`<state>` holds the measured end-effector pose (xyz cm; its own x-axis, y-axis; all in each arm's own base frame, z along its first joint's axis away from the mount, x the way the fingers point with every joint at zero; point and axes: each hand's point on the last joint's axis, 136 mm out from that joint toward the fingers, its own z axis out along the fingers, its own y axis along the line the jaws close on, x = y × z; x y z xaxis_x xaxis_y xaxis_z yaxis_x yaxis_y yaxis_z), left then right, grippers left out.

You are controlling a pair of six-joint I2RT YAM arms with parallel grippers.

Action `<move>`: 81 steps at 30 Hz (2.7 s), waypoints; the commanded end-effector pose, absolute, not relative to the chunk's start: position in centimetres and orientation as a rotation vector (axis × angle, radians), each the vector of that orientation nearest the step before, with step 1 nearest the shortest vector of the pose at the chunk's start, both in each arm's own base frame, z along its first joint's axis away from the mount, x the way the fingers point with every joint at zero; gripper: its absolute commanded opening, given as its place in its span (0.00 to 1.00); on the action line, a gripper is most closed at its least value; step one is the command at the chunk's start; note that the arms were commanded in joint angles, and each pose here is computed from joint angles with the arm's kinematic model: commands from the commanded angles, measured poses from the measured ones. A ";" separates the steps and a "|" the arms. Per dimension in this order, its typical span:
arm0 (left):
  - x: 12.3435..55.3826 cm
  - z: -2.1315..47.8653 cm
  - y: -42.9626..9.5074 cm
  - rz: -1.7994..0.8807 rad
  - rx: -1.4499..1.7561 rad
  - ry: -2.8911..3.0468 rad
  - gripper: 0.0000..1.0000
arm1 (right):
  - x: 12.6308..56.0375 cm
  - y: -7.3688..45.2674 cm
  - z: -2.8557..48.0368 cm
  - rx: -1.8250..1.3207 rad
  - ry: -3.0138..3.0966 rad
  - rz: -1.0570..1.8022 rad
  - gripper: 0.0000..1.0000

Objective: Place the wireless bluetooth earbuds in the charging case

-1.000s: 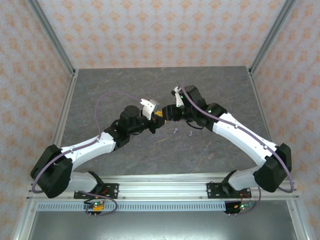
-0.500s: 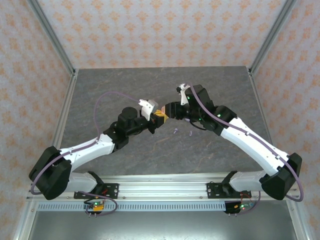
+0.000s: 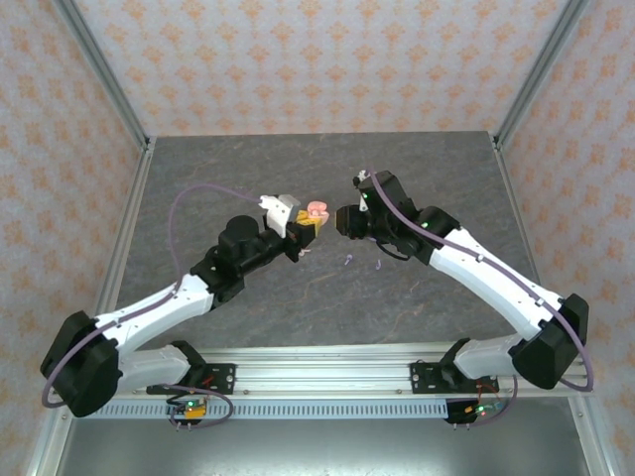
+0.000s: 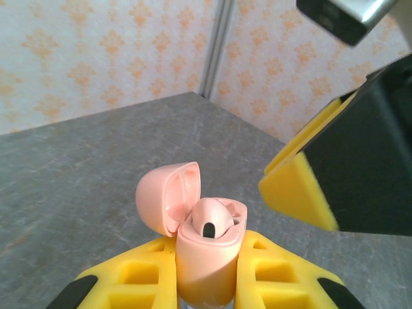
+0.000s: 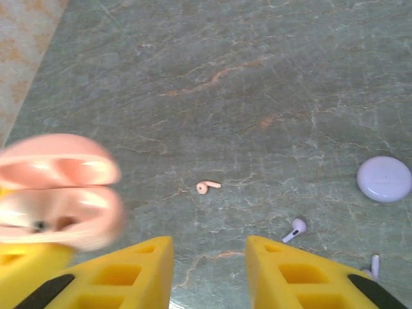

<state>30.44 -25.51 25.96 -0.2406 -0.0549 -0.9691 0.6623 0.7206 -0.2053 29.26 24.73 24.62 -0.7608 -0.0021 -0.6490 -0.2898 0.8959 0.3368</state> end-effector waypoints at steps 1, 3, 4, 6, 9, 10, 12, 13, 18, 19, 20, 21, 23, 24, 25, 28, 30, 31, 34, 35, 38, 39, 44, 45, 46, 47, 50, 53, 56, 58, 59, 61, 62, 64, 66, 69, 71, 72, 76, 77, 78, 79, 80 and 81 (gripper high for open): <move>30.1 26.0 -23.8 -0.632 0.463 1.699 0.01 | 29.9 24.1 23.1 -0.176 2.441 0.476 0.35; 29.7 26.0 -23.1 -0.615 0.453 1.716 0.01 | 30.0 24.6 22.0 -0.198 2.472 0.475 0.35; 29.5 25.9 -22.8 -0.608 0.443 1.728 0.01 | 30.1 24.9 21.4 -0.209 2.485 0.476 0.35; 29.2 25.9 -22.1 -0.595 0.420 1.746 0.01 | 30.4 25.6 20.3 -0.233 2.510 0.483 0.35; 28.5 26.0 -21.3 -0.591 0.404 1.761 0.01 | 30.9 26.9 18.4 -0.292 2.547 0.545 0.34; 28.2 26.0 -21.0 -0.588 0.400 1.768 0.01 | 31.2 27.5 17.8 -0.313 2.559 0.575 0.33; 27.8 26.2 -20.5 -0.580 0.388 1.774 0.01 | 31.8 28.2 16.4 -0.336 2.589 0.604 0.32; 27.6 26.2 -20.1 -0.576 0.378 1.779 0.01 | 32.0 28.7 15.7 -0.362 2.605 0.622 0.31; 26.5 26.8 -19.1 -0.580 0.361 1.784 0.01 | 33.0 30.5 12.6 -0.455 2.676 0.628 0.29; 26.3 26.9 -18.9 -0.580 0.357 1.782 0.01 | 33.2 30.9 12.1 -0.465 2.687 0.638 0.28; 26.1 27.0 -18.8 -0.579 0.354 1.784 0.01 | 33.3 31.3 11.5 -0.473 2.701 0.642 0.27; 25.9 27.1 -18.6 -0.583 0.352 1.783 0.01 | 33.5 31.6 11.0 -0.478 2.714 0.650 0.26; 25.6 27.3 -18.5 -0.594 0.349 1.781 0.01 | 33.9 32.1 10.1 -0.481 2.735 0.646 0.24; 25.5 27.4 -18.5 -0.598 0.349 1.781 0.01 | 34.1 32.3 9.6 -0.482 2.745 0.640 0.22; 25.4 27.4 -18.5 -0.603 0.349 1.781 0.02 | 34.3 32.6 9.4 -0.484 2.750 0.644 0.21; 25.3 27.4 -18.5 -0.609 0.351 1.787 0.02 | 34.5 33.3 8.2 -0.505 2.785 0.656 0.18; 25.3 27.4 -18.6 -0.613 0.348 1.787 0.02 | 34.8 33.7 7.6 -0.510 2.802 0.655 0.15; 25.3 27.4 -18.6 -0.615 0.346 1.787 0.02 | 34.9 33.8 7.1 -0.511 2.816 0.645 0.15; 25.4 27.4 -18.7 -0.623 0.344 1.787 0.02 | 35.3 33.9 6.2 -0.503 2.838 0.600 0.11; 25.4 27.3 -18.7 -0.625 0.344 1.789 0.02 | 35.5 34.0 6.0 -0.500 2.841 0.589 0.10; 25.5 27.3 -18.8 -0.630 0.340 1.787 0.02 | 35.7 34.1 5.3 -0.501 2.857 0.566 0.08; 25.5 27.3 -18.9 -0.631 0.340 1.789 0.02 | 35.8 34.2 5.1 -0.503 2.861 0.558 0.07; 25.5 27.1 -18.9 -0.633 0.342 1.792 0.02 | 35.7 34.1 3.9 -0.518 2.894 0.491 0.06; 25.5 27.1 -18.9 -0.634 0.342 1.791 0.02 | 35.6 34.1 3.7 -0.525 2.898 0.481 0.06; 25.5 27.0 -18.9 -0.633 0.343 1.794 0.02 | 35.6 34.2 3.6 -0.529 2.901 0.474 0.06; 25.5 27.0 -19.0 -0.632 0.343 1.795 0.02 | 35.5 34.2 3.4 -0.536 2.907 0.467 0.06; 25.5 26.9 -19.0 -0.633 0.344 1.799 0.02 | 35.2 34.2 2.7 -0.546 2.922 0.442 0.06; 25.5 26.8 -19.0 -0.637 0.343 1.800 0.02 | 35.0 34.1 2.1 -0.552 2.938 0.421 0.06; 25.5 26.9 -19.0 -0.636 0.345 1.797 0.02 | 34.5 34.0 1.9 -0.571 2.953 0.403 0.06; 25.5 26.8 -19.0 -0.636 0.346 1.797 0.02 | 34.1 33.8 1.9 -0.587 2.960 0.393 0.06; 25.5 26.8 -19.0 -0.636 0.345 1.797 0.02 | 33.9 33.7 1.9 -0.592 2.966 0.387 0.06; 25.5 26.8 -19.0 -0.637 0.343 1.796 0.02 | 33.4 33.6 1.9 -0.608 2.973 0.377 0.06; 25.5 26.8 -19.0 -0.637 0.342 1.798 0.02 | 33.1 33.6 1.8 -0.616 2.979 0.380 0.07; 25.5 26.7 -19.0 -0.639 0.341 1.798 0.02 | 32.6 33.5 1.9 -0.628 2.987 0.387 0.07; 25.5 26.7 -19.0 -0.639 0.342 1.799 0.02 | 32.1 33.5 2.0 -0.636 2.989 0.400 0.07; 25.5 26.8 -19.0 -0.641 0.341 1.796 0.02 | 31.5 33.6 2.3 -0.646 2.990 0.444 0.07; 25.5 26.8 -19.0 -0.641 0.342 1.795 0.02 | 31.2 34.0 2.4 -0.658 2.992 0.482 0.07; 25.5 26.7 -19.0 -0.642 0.342 1.796 0.02 | 31.1 34.1 2.4 -0.662 2.990 0.498 0.07; 25.5 26.8 -19.0 -0.643 0.340 1.795 0.02 | 31.0 34.7 3.0 -0.667 2.979 0.549 0.09; 25.4 26.7 -19.1 -0.644 0.341 1.796 0.02 | 31.1 34.6 2.9 -0.664 2.979 0.540 0.09; 25.5 26.7 -19.1 -0.645 0.340 1.796 0.02 | 31.3 34.5 3.1 -0.656 2.972 0.526 0.09; 25.4 26.8 -19.0 -0.646 0.338 1.795 0.02 | 31.5 34.4 3.3 -0.654 2.965 0.514 0.09; 25.4 26.8 -19.0 -0.646 0.339 1.797 0.02 | 31.6 34.4 3.5 -0.647 2.959 0.504 0.09; 25.4 26.8 -19.0 -0.646 0.338 1.796 0.02 | 31.9 34.3 3.7 -0.635 2.951 0.489 0.10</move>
<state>25.65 -18.69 26.54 -0.3217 -0.0757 -0.9438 0.5166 0.8214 -0.2419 32.82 34.50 2.44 -0.9159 -0.3730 -0.1482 -0.4011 0.8634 0.3060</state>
